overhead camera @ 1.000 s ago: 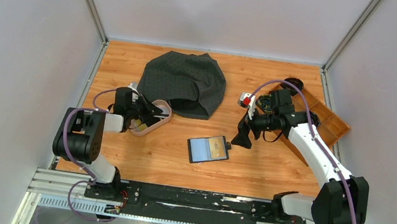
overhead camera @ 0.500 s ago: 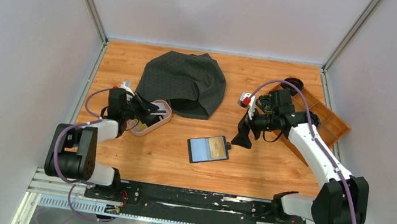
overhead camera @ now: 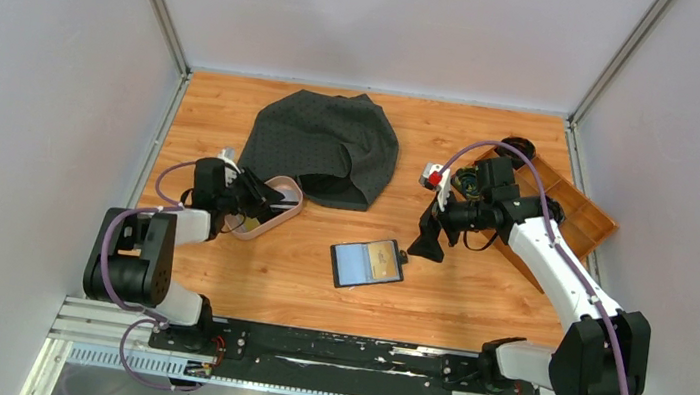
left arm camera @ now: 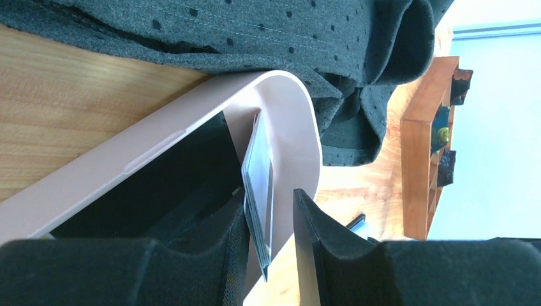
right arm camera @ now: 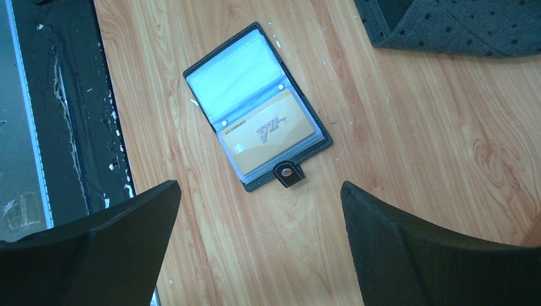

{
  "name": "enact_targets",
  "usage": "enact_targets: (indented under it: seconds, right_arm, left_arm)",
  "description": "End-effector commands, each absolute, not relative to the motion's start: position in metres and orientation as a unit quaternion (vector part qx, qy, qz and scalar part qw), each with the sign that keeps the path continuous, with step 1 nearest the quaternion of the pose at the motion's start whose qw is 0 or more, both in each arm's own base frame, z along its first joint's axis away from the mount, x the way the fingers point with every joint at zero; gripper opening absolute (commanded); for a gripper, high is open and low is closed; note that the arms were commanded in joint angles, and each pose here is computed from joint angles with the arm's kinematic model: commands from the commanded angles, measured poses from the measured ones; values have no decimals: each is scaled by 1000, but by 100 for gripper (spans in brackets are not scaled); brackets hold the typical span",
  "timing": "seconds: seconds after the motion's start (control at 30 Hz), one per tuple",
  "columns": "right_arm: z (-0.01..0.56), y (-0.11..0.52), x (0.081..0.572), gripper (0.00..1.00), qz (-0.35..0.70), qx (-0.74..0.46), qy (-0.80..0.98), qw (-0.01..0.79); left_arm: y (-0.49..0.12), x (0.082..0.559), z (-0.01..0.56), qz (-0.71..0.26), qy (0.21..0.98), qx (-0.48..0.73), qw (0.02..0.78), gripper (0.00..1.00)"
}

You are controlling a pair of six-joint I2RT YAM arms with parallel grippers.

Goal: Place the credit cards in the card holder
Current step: Pick up the credit card from the storage box.

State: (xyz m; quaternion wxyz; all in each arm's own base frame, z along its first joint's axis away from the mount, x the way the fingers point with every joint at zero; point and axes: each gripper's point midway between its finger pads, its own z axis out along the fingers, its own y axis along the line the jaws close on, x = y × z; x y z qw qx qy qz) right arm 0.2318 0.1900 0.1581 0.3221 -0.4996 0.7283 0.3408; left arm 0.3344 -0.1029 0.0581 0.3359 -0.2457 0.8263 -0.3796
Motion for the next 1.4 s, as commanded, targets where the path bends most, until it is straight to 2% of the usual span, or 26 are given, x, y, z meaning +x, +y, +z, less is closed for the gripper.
enact_targets:
  seconds: [0.0, 0.47, 1.37]
  right_arm:
    - [159, 186, 232, 100, 337, -500, 729, 323]
    - [159, 186, 232, 100, 335, -501, 729, 324]
    - [161, 186, 231, 100, 335, -503, 727, 325]
  left_arm:
    - [-102, 339, 69, -388, 822, -232, 347, 32]
    - [-97, 339, 86, -397, 807, -240, 366, 28]
    - [-87, 323, 78, -390, 803, -264, 365, 21]
